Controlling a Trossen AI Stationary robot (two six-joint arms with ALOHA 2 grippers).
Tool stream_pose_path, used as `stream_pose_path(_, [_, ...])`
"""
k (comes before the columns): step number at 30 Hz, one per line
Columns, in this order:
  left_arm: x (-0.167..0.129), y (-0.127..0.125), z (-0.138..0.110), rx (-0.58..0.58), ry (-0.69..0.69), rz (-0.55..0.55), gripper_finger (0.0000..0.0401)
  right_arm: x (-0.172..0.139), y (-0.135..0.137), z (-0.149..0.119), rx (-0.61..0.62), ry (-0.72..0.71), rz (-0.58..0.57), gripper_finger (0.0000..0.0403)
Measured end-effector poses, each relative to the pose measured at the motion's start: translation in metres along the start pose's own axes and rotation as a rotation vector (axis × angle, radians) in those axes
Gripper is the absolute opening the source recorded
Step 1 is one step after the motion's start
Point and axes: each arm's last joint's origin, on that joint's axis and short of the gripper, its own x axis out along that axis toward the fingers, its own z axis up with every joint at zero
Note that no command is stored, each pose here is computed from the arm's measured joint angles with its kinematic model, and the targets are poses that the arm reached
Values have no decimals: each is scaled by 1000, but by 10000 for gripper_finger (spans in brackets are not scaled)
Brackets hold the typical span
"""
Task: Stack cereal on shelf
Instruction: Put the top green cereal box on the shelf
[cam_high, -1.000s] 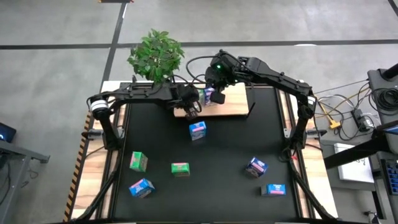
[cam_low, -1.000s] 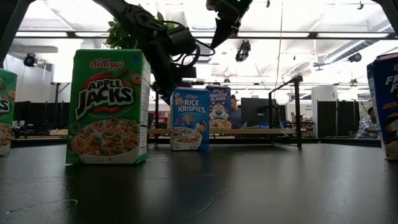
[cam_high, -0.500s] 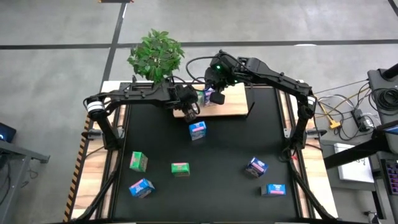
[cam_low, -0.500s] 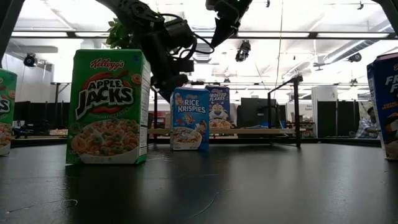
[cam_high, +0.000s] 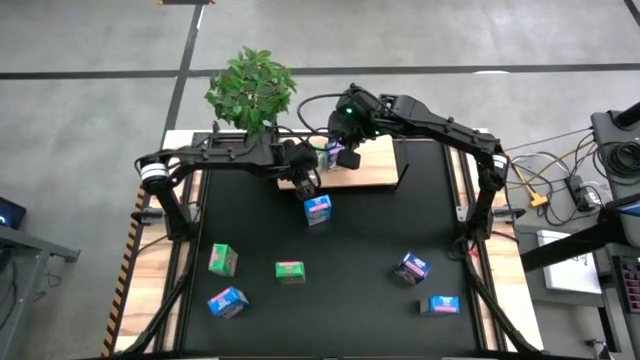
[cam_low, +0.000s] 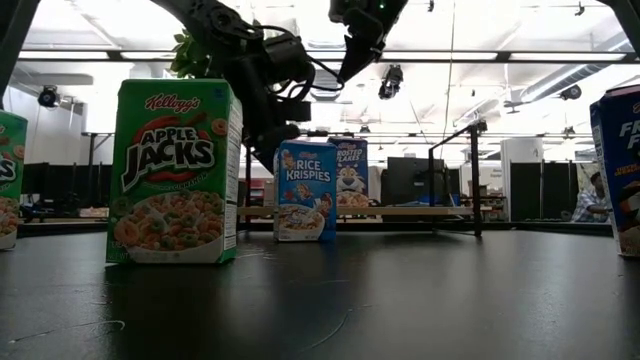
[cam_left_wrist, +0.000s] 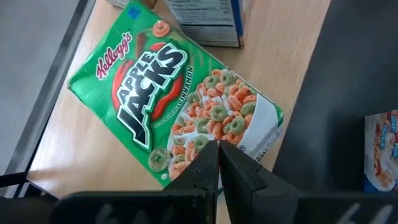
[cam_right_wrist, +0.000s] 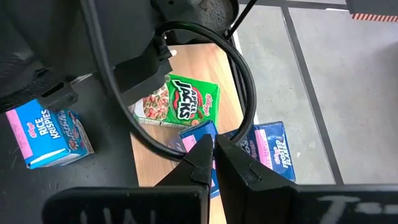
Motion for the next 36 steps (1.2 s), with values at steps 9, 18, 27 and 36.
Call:
stream_pose_path(9, [-5, -11, 2, 22, -34, -19, 0, 8, 2, -3, 7, 8, 6, 9])
stream_pose_path(18, [-8, -17, 1, 12, -55, -29, 0, 8, 2, -3, 7, 8, 6, 9])
stream_pose_path(27, [-2, -36, -9, -12, -134, -45, 0, 9, 1, -4, 8, 18, -3, 9])
stream_pose_path(36, [-7, -56, -18, 21, -174, 11, 0, 9, 1, -3, 8, 3, 0, 9])
